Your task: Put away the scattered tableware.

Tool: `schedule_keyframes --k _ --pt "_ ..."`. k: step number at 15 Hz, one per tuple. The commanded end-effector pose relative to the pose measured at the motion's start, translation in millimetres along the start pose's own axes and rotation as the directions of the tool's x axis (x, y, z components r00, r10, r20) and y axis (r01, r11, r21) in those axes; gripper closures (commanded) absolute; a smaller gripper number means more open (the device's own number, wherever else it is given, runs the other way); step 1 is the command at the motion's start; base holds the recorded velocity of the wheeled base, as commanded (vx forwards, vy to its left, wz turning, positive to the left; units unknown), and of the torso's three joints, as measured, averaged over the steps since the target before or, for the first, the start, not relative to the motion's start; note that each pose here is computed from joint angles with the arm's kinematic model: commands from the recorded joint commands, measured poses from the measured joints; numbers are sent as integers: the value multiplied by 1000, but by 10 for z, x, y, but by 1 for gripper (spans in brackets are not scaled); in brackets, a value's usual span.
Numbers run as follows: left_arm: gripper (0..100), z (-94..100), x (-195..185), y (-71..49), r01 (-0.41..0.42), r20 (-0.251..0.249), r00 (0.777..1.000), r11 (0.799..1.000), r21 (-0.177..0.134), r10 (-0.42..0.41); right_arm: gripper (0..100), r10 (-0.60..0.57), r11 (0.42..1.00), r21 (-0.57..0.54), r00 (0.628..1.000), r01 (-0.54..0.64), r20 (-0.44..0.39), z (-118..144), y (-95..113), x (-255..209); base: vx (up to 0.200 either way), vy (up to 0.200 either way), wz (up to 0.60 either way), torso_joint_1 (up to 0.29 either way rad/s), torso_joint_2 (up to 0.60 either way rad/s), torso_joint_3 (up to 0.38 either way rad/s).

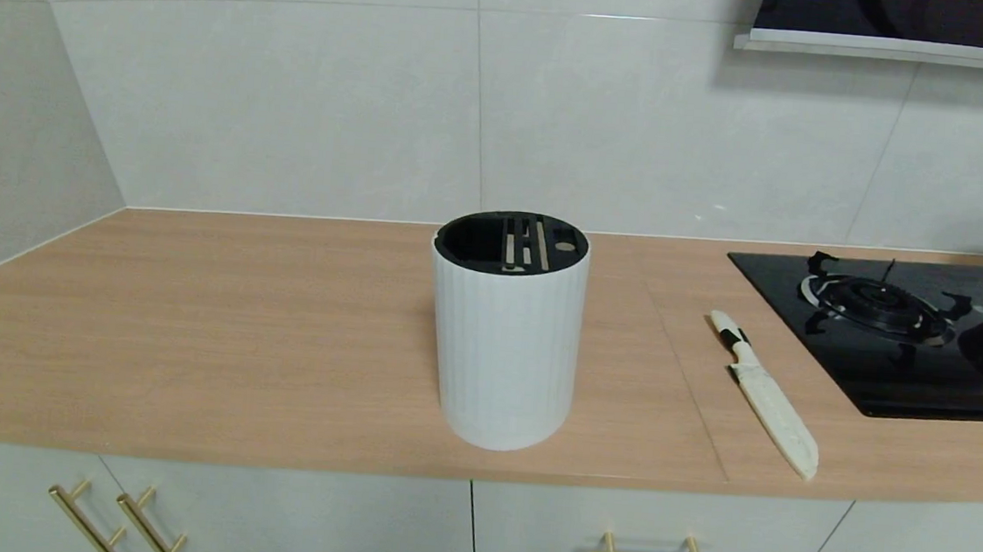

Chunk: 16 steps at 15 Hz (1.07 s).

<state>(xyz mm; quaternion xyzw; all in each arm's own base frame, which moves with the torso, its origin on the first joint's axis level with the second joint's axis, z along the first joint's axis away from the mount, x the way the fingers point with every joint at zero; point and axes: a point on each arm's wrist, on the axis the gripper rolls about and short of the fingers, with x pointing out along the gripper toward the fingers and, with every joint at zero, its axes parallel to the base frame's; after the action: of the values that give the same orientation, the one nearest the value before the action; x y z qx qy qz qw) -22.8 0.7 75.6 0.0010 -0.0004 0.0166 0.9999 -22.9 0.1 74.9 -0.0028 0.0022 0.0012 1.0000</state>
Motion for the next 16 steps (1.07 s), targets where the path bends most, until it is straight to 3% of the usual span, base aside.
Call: schedule_keyframes --k 1,16 --pt "0 0 1 0 -1 -1 1000 1000 0 1 0 1 1000 -1 1000 -1 -2 0 0 1 0 0 0 227 -505 -281" --pt "0 0 1 0 -1 -1 1000 1000 1 1 0 1 1000 -1 1000 -1 -2 0 0 1 0 0 0 255 -542 -292"
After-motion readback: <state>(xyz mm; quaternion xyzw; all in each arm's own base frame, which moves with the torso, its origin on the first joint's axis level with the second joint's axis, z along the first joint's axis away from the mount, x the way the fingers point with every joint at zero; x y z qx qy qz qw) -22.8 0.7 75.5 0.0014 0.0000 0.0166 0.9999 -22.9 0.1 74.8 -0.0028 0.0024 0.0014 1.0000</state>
